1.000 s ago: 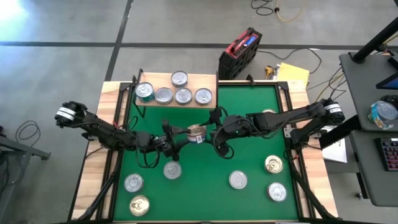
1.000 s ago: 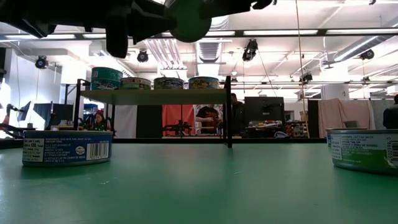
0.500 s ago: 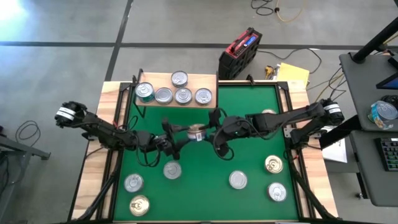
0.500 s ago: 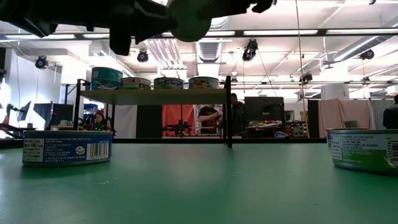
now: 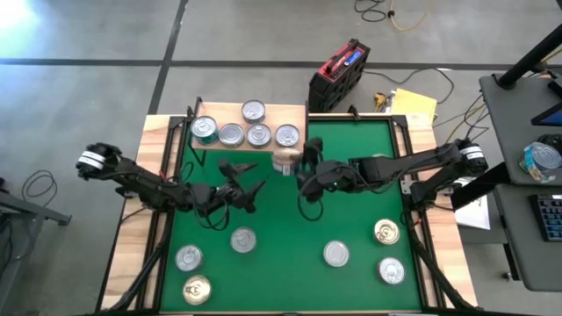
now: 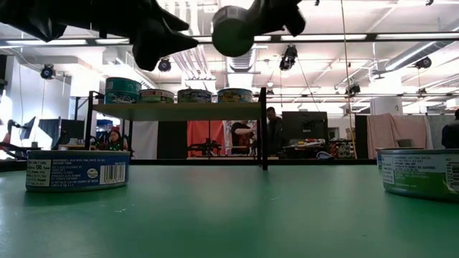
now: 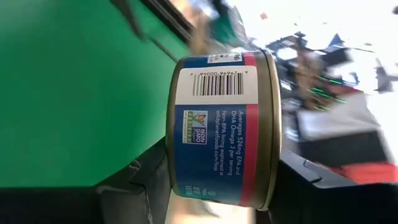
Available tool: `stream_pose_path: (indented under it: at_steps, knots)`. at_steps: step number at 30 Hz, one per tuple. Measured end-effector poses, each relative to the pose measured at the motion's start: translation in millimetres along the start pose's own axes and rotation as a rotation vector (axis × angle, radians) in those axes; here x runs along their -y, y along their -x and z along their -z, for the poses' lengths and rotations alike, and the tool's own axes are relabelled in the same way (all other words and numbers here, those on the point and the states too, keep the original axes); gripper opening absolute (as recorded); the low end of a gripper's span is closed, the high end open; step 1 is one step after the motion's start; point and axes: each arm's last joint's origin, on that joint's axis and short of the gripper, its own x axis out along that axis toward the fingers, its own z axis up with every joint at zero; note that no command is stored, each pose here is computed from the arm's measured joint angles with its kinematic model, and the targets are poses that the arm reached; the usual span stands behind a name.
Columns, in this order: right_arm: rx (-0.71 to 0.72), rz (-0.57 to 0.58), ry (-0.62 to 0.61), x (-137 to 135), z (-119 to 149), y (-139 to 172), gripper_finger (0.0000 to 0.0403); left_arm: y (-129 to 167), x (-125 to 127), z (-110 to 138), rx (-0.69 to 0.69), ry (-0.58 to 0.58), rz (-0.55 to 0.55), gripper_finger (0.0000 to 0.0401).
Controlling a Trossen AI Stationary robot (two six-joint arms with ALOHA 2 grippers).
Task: Stack canned seafood by type on shelf
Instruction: Put the top right blue tuna can on the shelf
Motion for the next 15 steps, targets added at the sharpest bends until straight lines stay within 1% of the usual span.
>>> stream_pose_path:
  at_steps: [4,8,11,13,15]
  knots:
    - [-0.09,0.099,0.086,20.9,10.6,-8.9,0.0186,-1.6,-4.0,2.4,-0.044,0.0,-0.037,0.0278]
    - [-0.148,0.153,0.122,44.2,29.9,-23.3,0.0186,-2.6,-6.7,7.0,-0.124,-0.056,-0.09,0.0276]
    - [-0.16,0.145,0.13,61.0,48.6,-34.2,0.0186,-1.6,-6.5,10.9,-0.174,-0.095,-0.115,0.027]
    - [-0.147,0.118,0.125,70.3,61.4,-41.7,0.0186,-1.1,-6.0,11.9,-0.178,-0.103,-0.114,0.0267]
    - [-0.153,0.121,0.126,78.4,72.1,-48.6,0.0186,-0.8,-5.7,12.6,-0.181,-0.106,-0.114,0.0263]
